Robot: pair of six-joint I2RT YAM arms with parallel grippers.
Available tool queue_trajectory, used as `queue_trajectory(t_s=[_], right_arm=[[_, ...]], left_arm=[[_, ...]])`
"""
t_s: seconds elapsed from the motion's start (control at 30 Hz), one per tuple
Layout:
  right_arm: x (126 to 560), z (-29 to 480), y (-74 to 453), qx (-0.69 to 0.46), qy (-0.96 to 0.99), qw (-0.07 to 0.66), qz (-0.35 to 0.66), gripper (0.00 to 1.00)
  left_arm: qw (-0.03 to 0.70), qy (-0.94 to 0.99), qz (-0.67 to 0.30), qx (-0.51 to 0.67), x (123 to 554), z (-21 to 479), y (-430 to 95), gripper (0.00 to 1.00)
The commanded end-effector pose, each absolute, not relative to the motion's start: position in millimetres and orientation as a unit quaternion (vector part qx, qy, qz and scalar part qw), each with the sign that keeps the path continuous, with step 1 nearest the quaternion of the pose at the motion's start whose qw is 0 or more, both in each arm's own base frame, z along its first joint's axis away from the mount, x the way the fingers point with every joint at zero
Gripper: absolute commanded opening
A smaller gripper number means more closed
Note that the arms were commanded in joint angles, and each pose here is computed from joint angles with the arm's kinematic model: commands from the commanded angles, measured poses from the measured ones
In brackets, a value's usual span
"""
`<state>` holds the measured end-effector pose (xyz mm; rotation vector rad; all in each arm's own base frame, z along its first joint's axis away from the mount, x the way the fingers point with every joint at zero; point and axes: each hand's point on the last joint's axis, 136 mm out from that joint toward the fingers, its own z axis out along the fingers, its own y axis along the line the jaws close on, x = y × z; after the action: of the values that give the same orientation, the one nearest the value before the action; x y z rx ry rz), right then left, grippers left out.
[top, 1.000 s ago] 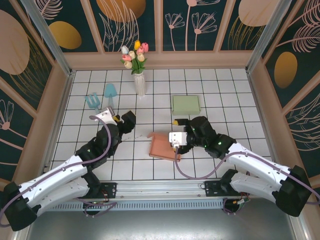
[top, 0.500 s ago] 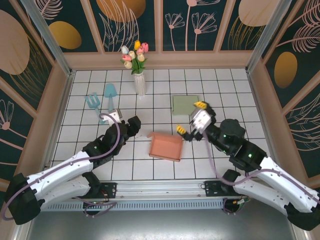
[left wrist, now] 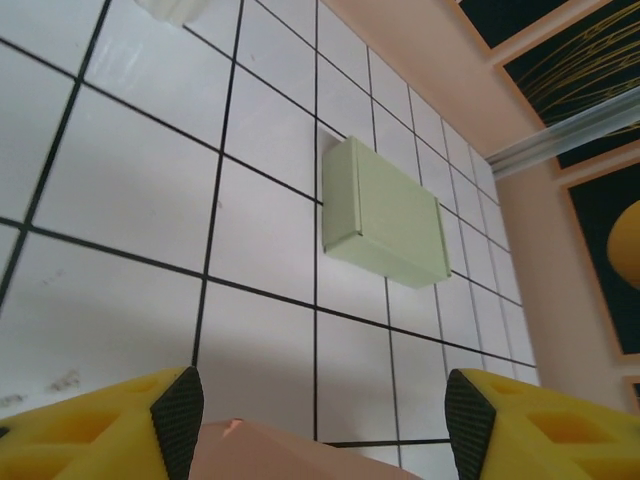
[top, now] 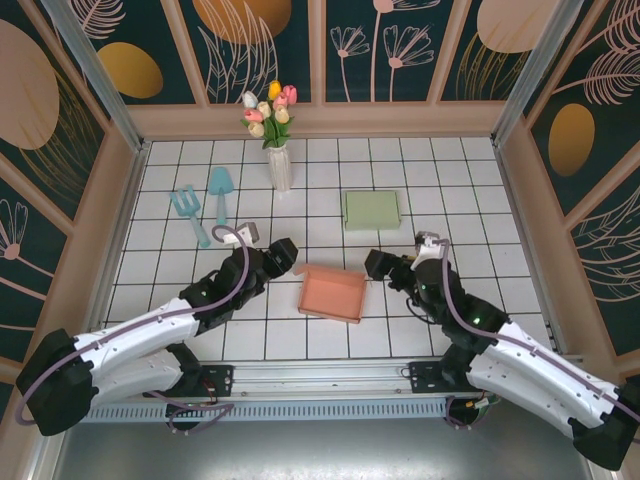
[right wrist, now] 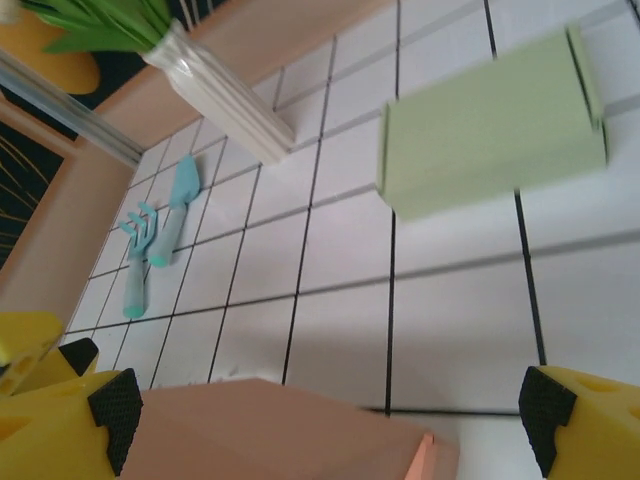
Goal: Fold the paper box
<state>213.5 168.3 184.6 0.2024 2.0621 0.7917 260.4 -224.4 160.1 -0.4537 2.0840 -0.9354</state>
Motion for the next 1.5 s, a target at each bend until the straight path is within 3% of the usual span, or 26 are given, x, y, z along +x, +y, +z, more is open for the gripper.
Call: queue_trajectory(t_s=[0.0,0.53,0.93,1.2,1.47], right_arm=[[215,192,184,0.148,0.798,0.414,0.412,0.99],[206,154,217,0.183,0.787,0.335,0.485,0.99],[202,138,221,0.165,0.805,0.346,0.454,0.99],[218,156,157,0.121,0.833,0.474,0.259,0.99],[204,140,178,0.041,0.855,0.441,0.272,0.99]], left_arm=[[0.375,0.803,-0.415,-0.208,258,163,-234,0.68],[0.34,0.807,-0.439,-0.201,240,150,-280,0.7],[0.332,0.809,-0.45,-0.183,234,155,-320,0.7],[0.406,0.802,-0.385,-0.211,241,174,-269,0.76],[0.456,0.792,-0.347,-0.21,242,201,-238,0.86]])
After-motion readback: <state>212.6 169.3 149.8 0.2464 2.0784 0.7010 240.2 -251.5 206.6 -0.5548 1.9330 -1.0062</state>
